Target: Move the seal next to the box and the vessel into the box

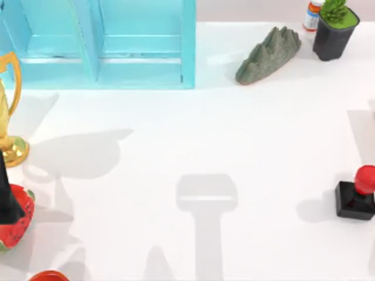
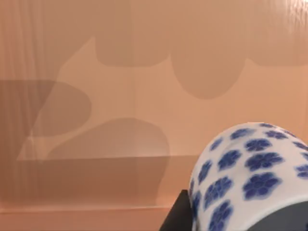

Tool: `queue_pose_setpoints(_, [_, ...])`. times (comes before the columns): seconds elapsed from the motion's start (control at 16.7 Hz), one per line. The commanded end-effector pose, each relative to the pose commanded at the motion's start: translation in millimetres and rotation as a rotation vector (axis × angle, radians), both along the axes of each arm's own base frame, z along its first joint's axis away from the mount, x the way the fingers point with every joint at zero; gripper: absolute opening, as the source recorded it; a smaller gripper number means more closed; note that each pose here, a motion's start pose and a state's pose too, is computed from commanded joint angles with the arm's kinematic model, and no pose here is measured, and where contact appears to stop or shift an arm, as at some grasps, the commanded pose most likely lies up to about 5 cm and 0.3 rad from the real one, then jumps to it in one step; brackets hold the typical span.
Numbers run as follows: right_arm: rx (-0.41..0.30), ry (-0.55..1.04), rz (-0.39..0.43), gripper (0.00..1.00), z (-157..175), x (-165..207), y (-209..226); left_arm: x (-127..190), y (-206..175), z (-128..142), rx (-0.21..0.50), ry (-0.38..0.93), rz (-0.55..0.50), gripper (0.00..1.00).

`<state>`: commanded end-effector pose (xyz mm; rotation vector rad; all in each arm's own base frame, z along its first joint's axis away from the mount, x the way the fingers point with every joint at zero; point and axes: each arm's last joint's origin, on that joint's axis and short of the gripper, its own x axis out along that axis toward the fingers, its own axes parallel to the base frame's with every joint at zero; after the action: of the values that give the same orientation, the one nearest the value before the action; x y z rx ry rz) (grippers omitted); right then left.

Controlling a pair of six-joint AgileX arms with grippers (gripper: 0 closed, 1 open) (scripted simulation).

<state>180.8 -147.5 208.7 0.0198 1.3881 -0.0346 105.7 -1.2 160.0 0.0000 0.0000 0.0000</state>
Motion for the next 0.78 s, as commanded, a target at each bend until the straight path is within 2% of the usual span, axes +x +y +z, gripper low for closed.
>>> queue_pose_setpoints(0.24, [-0.009, 0.029, 0.025, 0.0, -18, 12, 0, 0, 0, 0, 0.0, 0.0, 0.0, 1.0])
queue_pose_setpoints(0.48, [0.015, 0.083, 0.031, 0.0, -42, 21, 0, 0, 0, 0, 0.0, 0.0, 0.0, 1.0])
queue_pose_setpoints(0.72, [0.015, 0.085, 0.031, 0.0, -43, 21, 0, 0, 0, 0, 0.0, 0.0, 0.0, 1.0])
queue_pose_setpoints(0.78, [0.015, 0.085, 0.031, 0.08, -43, 21, 0, 0, 0, 0, 0.0, 0.0, 0.0, 1.0])
